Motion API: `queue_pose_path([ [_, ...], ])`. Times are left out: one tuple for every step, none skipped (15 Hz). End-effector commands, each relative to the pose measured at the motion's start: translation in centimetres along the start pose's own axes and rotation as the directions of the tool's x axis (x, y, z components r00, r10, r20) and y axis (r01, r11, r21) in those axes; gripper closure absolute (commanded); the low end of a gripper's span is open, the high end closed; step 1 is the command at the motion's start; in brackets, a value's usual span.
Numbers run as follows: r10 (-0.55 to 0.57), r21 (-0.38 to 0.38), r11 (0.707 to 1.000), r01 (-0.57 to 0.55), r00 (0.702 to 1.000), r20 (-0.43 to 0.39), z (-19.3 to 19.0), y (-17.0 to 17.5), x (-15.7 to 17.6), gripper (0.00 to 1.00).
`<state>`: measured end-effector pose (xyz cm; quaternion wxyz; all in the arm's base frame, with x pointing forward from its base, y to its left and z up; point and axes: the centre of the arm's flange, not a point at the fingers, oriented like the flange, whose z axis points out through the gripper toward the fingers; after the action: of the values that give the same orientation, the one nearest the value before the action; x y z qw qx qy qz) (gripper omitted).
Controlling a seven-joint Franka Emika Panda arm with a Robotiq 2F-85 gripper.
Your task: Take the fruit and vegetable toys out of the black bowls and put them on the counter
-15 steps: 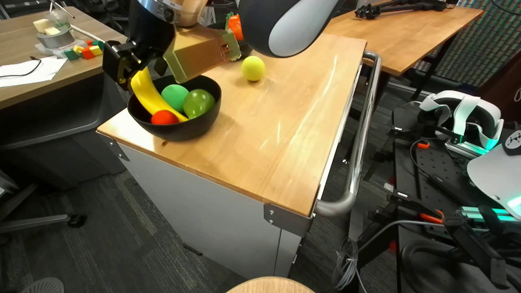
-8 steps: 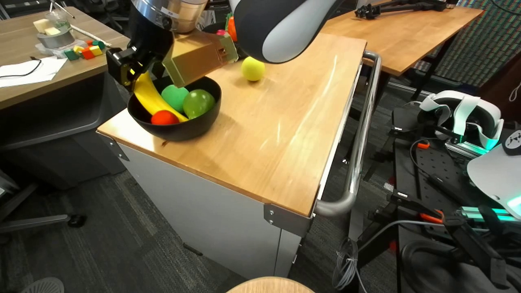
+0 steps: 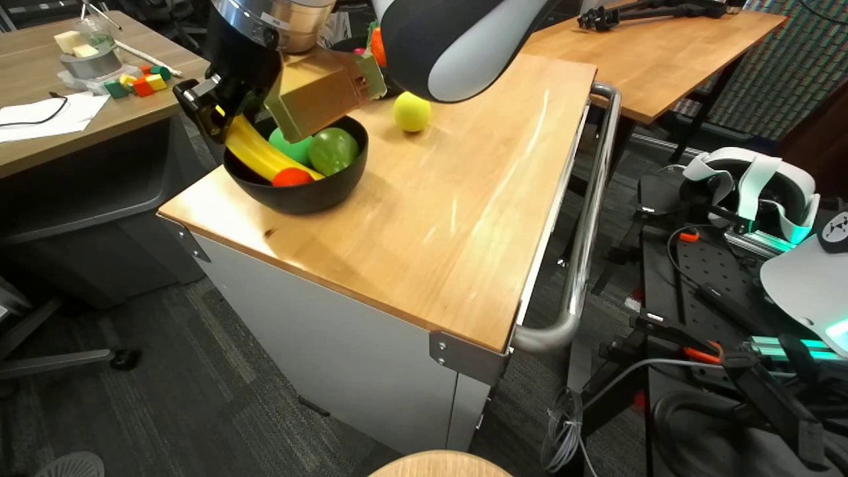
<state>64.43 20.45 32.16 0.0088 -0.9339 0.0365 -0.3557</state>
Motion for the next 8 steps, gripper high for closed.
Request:
queue_pose_path([
  [-0.064, 0.009, 0.998, 0.065, 0.995, -0.073, -4.6, 0.5, -0.2, 0.83],
  [-0.086, 0.013, 0.996, 0.088, 0.991, -0.100, -5.7, 0.7, -0.1, 0.83],
  [-0.104, 0.015, 0.994, 0.106, 0.986, -0.130, -6.9, 0.9, 0.1, 0.83],
  [-0.115, 0.012, 0.993, 0.118, 0.981, -0.153, -8.2, 1.1, 0.3, 0.83],
  [-0.120, 0.016, 0.992, 0.125, 0.977, -0.177, -9.4, 1.4, 0.4, 0.83],
  [-0.124, 0.020, 0.991, 0.130, 0.972, -0.198, -10.8, 1.6, 0.7, 0.83],
  [-0.128, 0.023, 0.990, 0.136, 0.969, -0.212, -12.1, 1.9, 0.8, 0.83],
  [-0.129, 0.035, 0.990, 0.140, 0.966, -0.224, -13.5, 2.2, 0.9, 0.83],
])
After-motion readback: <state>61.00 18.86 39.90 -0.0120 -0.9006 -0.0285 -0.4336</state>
